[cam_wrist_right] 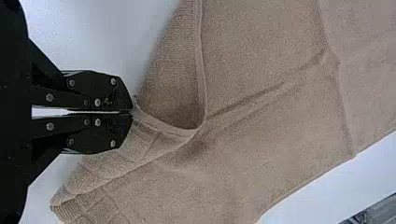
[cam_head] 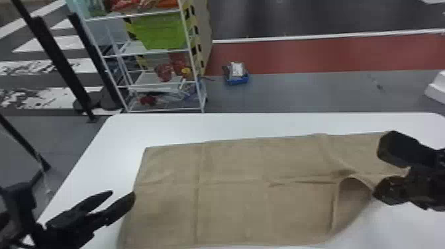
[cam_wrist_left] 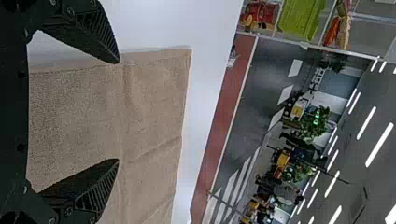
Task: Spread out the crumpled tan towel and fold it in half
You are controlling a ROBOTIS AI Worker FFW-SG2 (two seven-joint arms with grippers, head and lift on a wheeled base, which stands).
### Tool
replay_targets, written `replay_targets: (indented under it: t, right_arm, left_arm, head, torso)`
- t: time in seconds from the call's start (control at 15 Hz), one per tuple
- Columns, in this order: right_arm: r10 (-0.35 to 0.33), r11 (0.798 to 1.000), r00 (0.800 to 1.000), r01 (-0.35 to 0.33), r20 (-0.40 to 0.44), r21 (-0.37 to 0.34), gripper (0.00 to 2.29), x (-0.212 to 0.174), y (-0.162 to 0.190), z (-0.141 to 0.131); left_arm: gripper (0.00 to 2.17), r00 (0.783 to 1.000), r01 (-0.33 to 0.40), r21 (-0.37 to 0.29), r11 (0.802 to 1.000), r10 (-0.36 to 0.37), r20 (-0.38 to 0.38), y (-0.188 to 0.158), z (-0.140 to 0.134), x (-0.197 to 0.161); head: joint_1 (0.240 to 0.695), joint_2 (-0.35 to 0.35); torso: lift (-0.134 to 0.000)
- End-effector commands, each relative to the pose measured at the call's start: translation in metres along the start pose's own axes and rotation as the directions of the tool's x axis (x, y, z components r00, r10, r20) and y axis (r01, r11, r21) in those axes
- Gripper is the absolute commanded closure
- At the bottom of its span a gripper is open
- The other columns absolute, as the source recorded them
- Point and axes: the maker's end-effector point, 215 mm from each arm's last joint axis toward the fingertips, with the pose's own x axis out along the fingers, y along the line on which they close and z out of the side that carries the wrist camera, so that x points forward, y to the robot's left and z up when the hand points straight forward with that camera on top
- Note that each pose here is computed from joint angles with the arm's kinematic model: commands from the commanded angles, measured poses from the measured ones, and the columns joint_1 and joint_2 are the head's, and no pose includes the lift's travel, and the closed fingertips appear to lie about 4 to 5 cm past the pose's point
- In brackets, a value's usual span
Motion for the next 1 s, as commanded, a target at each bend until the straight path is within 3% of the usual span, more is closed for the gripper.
replay_targets:
  t: [0.0,0.2,0.27,0.4,0.47,0.6,0.8,0.93]
  right_arm:
    - [-0.031,0.998,0.998,0.035,0.06,-0.054,1.1,-0.026,-0.01,0.015]
    - [-0.056,0.985,0.998,0.062,0.043,-0.159,1.1,-0.064,-0.003,0.003]
    - [-0.035,0.976,0.999,0.037,0.012,-0.214,1.1,-0.072,0.01,-0.008]
    - [0.036,0.952,0.991,-0.074,-0.13,-0.298,1.1,-0.07,0.062,-0.058]
    - [0.057,0.946,0.979,-0.116,-0.196,-0.303,1.1,-0.064,0.084,-0.084]
    - [0.055,0.942,0.968,-0.132,-0.246,-0.308,1.1,-0.065,0.092,-0.11]
    - [0.019,0.965,0.975,-0.076,-0.221,-0.252,1.1,-0.089,0.064,-0.119]
    - [0.012,0.967,0.974,-0.069,-0.225,-0.247,1.1,-0.098,0.065,-0.124]
  left_arm:
    - [0.15,1.0,0.0,-0.008,1.0,0.0,0.004,-0.001,-0.001,0.0]
    - [0.15,1.0,0.003,-0.006,1.0,-0.003,0.004,-0.003,0.0,0.001]
    - [0.15,1.0,0.003,-0.005,1.0,-0.003,0.003,-0.003,-0.001,0.002]
    - [0.15,1.0,0.009,-0.004,1.0,-0.009,0.004,-0.006,0.0,0.005]
    - [0.15,1.0,0.013,-0.007,1.0,-0.013,0.005,-0.007,0.0,0.008]
    - [0.15,1.0,0.027,-0.005,1.0,-0.027,-0.004,-0.013,-0.002,0.015]
    - [0.15,0.999,0.035,0.002,0.999,-0.035,-0.006,-0.018,-0.002,0.018]
    - [0.15,0.999,0.033,0.001,0.999,-0.033,-0.007,-0.017,-0.002,0.018]
  head:
    - [0.695,0.16]
    - [0.695,0.16]
    - [0.695,0.157]
    - [0.695,0.145]
    - [0.695,0.128]
    - [0.695,0.102]
    - [0.695,0.035]
    - [0.695,0.006]
  torso:
    - [-0.124]
    - [-0.124]
    - [-0.124]
    - [-0.124]
    - [-0.124]
    - [-0.124]
    - [-0.124]
    - [-0.124]
